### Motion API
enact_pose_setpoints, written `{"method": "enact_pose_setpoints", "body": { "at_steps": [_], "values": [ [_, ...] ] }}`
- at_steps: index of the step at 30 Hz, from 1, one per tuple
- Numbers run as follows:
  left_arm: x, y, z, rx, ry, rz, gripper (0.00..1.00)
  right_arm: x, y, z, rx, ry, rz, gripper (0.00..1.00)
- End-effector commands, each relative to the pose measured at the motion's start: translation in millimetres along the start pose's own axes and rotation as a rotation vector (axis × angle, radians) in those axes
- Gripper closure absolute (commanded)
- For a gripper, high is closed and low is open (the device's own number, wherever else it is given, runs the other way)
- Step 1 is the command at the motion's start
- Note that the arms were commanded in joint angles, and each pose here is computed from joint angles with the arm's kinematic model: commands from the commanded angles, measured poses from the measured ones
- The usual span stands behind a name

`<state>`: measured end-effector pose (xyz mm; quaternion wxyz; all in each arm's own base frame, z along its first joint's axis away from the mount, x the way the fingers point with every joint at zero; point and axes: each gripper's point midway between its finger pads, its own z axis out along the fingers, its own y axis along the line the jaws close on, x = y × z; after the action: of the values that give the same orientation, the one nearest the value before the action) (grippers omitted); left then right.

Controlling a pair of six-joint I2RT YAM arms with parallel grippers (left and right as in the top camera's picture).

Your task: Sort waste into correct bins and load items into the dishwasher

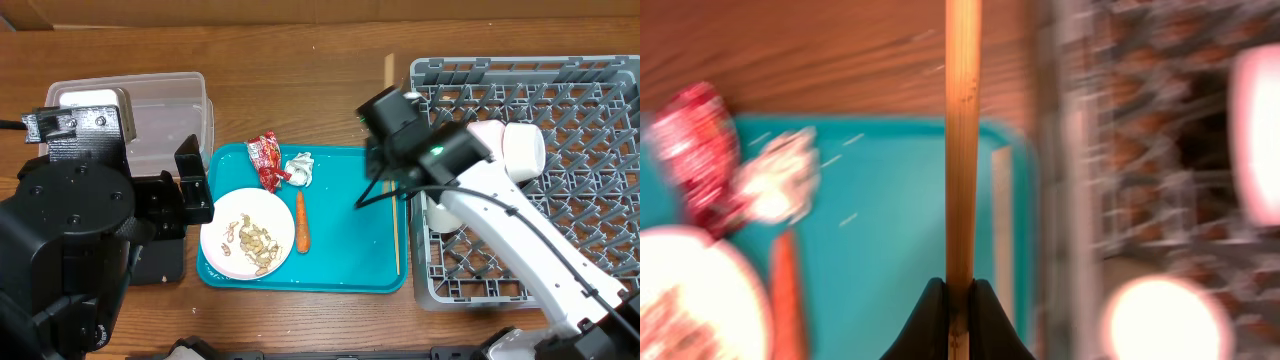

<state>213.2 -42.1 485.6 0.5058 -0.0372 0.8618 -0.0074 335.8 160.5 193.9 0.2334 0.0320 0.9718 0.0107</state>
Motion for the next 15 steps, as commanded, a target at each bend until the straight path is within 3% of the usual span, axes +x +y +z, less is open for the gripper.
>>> {"method": "enact_pose_setpoints", "body": {
  "at_steps": [1,4,10,15],
  "values": [
    [-2,4,0,-0.02,-0.009,-0.028,0.0,-28,-48,22,0.14,-0.039,0.001,0.96],
    [-2,4,0,-0.02,-0.009,-0.028,0.0,-50,-73,45,0.14,-0.045,0.007,0.96],
    [-2,4,0,-0.021,-0.009,-0.028,0.0,-44,-93,75,0.147,0.043,0.036,0.96],
    [-2,4,0,-0.02,-0.009,-0.028,0.0,-28,-73,74,0.059,0.112,-0.06,0.84]
  ]
}}
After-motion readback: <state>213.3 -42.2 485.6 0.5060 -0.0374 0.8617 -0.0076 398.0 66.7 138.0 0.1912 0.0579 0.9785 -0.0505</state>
